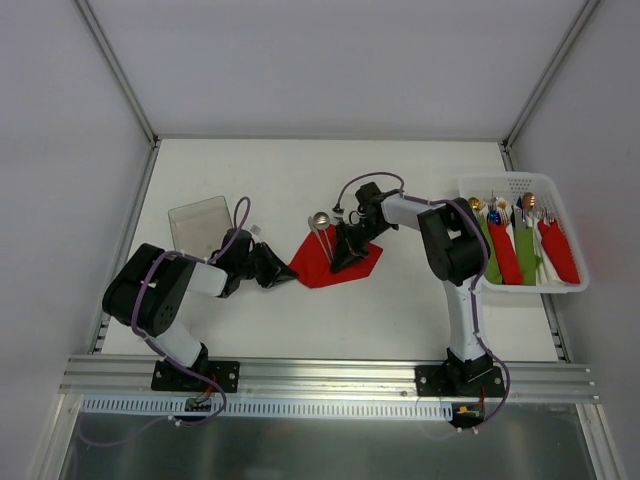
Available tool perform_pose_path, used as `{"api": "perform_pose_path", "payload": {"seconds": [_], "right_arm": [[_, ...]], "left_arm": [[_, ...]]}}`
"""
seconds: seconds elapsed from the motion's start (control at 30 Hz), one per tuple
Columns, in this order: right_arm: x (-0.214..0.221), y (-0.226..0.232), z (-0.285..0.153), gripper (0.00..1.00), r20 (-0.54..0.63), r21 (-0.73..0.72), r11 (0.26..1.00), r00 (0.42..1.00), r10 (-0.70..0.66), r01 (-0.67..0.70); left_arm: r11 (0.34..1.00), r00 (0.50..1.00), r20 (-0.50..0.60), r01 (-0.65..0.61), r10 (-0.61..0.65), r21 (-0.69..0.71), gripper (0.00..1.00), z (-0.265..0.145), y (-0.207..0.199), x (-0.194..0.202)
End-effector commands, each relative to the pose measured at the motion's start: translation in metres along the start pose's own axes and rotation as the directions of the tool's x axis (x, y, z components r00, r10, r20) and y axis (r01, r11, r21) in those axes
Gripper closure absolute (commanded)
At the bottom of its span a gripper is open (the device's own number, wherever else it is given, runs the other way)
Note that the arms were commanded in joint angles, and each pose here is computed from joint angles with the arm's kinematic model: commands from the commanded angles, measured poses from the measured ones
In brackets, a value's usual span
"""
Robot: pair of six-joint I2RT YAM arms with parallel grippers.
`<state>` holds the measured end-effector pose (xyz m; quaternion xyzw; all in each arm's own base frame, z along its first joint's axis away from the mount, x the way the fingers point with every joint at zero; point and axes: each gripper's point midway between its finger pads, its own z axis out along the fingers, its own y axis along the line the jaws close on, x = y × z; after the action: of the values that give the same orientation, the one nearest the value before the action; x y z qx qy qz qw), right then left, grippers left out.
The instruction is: Place the utensils on the paper napkin and roll it up
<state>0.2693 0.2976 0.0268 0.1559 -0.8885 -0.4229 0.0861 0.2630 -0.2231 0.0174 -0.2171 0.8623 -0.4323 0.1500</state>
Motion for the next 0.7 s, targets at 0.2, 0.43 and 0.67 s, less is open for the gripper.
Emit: {"api": "perform_pose_path", "payload": {"seconds": [0.2,0.43,0.67], "right_arm": [[-0.014,-0.003,0.002,0.85,0.015,0.026,1.000,1.000,-0.014,0.014],[-0.011,-0.005,0.003,0.85,0.009,0.025,1.000,1.000,-0.006,0.006],[-0.010,-0.003,0.003,0.86,0.005,0.015,1.000,1.000,-0.005,0.005]], "left_arm": [[0.968,0.991,0.003,-0.130,0.132,0.215,1.00,-0.014,-0.075,-0.012],[0.934,0.983,-0.051,-0.149,0.175,0.325,1.00,-0.001,-0.109,-0.010],[0.922,0.985,-0.108,-0.087,0.137,0.378,1.00,0.035,-0.126,-0.015]]}}
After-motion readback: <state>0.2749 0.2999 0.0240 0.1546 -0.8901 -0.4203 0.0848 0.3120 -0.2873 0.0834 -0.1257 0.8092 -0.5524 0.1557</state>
